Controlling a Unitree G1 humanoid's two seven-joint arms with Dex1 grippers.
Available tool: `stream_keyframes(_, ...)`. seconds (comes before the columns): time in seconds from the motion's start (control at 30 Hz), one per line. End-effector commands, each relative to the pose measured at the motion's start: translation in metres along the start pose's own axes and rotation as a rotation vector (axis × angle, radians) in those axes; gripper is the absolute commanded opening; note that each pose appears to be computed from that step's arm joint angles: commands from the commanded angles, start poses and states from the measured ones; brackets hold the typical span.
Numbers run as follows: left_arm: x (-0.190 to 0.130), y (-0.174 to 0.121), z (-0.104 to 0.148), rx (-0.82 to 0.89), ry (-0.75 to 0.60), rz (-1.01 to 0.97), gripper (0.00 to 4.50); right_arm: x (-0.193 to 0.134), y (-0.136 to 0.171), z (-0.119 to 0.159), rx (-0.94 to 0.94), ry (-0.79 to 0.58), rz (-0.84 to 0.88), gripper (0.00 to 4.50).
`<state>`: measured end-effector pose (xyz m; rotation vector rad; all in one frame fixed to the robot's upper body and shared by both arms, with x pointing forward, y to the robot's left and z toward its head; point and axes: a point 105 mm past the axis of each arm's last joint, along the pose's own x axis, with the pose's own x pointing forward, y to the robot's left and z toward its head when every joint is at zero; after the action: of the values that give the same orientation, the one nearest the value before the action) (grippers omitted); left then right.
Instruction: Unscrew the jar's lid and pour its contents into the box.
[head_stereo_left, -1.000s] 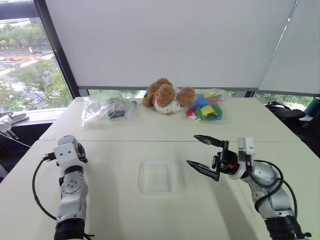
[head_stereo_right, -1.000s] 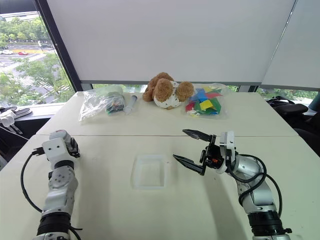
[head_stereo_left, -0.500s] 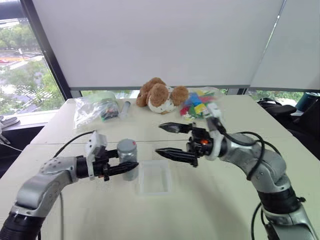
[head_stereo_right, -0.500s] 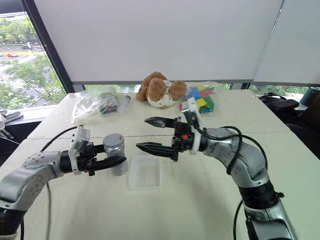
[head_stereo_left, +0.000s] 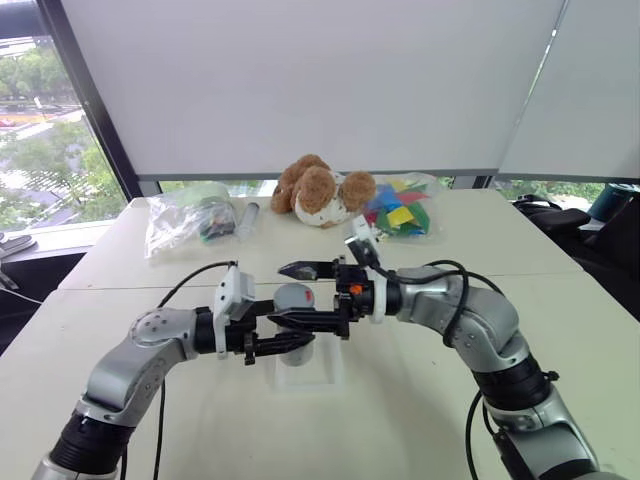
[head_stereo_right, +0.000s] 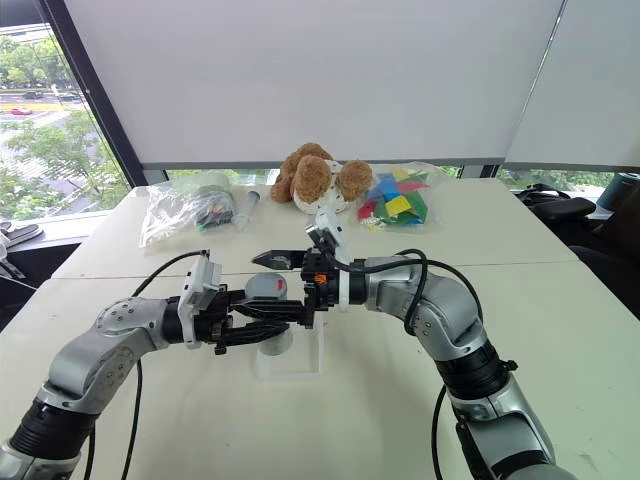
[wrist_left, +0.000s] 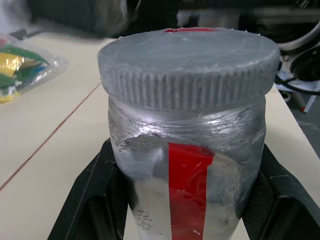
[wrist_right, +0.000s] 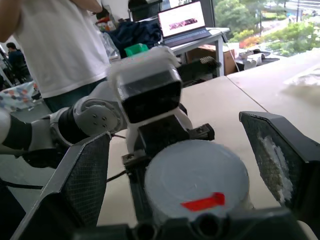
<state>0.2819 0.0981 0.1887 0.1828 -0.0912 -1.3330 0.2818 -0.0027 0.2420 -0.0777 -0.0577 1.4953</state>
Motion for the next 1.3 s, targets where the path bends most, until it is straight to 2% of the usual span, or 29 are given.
stream_keyframes(0.03, 0.001, -0.002, 0.015, 0.072, -0.038, -0.001, 2.2, 0.003, 0.0, 0.011, -0.055, -0.023, 0.007, 4.5)
stream_keyframes(0.2, 0.0, -0.002, 0.014, 0.065, -0.043, 0.007, 2.2, 0.004, 0.0, 0.01, -0.058, -0.027, 0.012, 4.5)
stream_keyframes(0.3, 0.001, -0.002, 0.015, 0.063, -0.048, 0.01, 2.2, 0.003, 0.001, 0.008, -0.06, -0.025, 0.017, 3.7)
stream_keyframes(0.4, 0.001, -0.004, 0.014, 0.061, -0.042, 0.002, 2.2, 0.002, 0.0, 0.008, -0.066, -0.027, 0.016, 2.36)
stream_keyframes(0.57, 0.002, -0.007, 0.016, 0.073, -0.05, -0.024, 2.2, -0.004, 0.002, 0.007, -0.068, -0.01, 0.057, 2.37)
stream_keyframes(0.73, 0.008, -0.02, 0.03, 0.111, -0.108, -0.157, 2.2, -0.026, 0.027, 0.006, -0.064, 0.071, 0.378, 2.37)
stream_keyframes(0.8, 0.013, -0.029, 0.033, 0.123, -0.125, -0.222, 2.2, -0.032, 0.029, 0.01, -0.058, 0.101, 0.454, 2.37)
stream_keyframes(0.97, 0.019, -0.042, 0.037, 0.129, -0.144, -0.298, 2.2, -0.036, 0.026, 0.011, -0.093, 0.175, 0.514, 2.37)
stream_keyframes(1.07, 0.018, -0.041, 0.036, 0.131, -0.15, -0.276, 2.2, -0.035, 0.02, 0.015, -0.1, 0.148, 0.468, 2.37)
stream_keyframes(1.13, 0.017, -0.039, 0.035, 0.129, -0.15, -0.253, 2.2, -0.037, 0.021, 0.016, -0.088, 0.148, 0.461, 3.42)
stream_keyframes(1.17, 0.016, -0.039, 0.035, 0.128, -0.148, -0.242, 2.2, -0.037, 0.02, 0.018, -0.087, 0.132, 0.448, 3.7)
stream_keyframes(1.2, 0.014, -0.038, 0.034, 0.127, -0.144, -0.234, 2.2, -0.038, 0.02, 0.019, -0.081, 0.122, 0.438, 4.24)
stream_keyframes(1.23, 0.012, -0.036, 0.033, 0.126, -0.137, -0.218, 2.2, -0.039, 0.018, 0.022, -0.103, 0.1, 0.41, 4.45)
stream_keyframes(1.3, 0.007, -0.031, 0.031, 0.117, -0.121, -0.175, 2.2, -0.044, 0.01, 0.026, -0.13, 0.058, 0.335, 4.45)
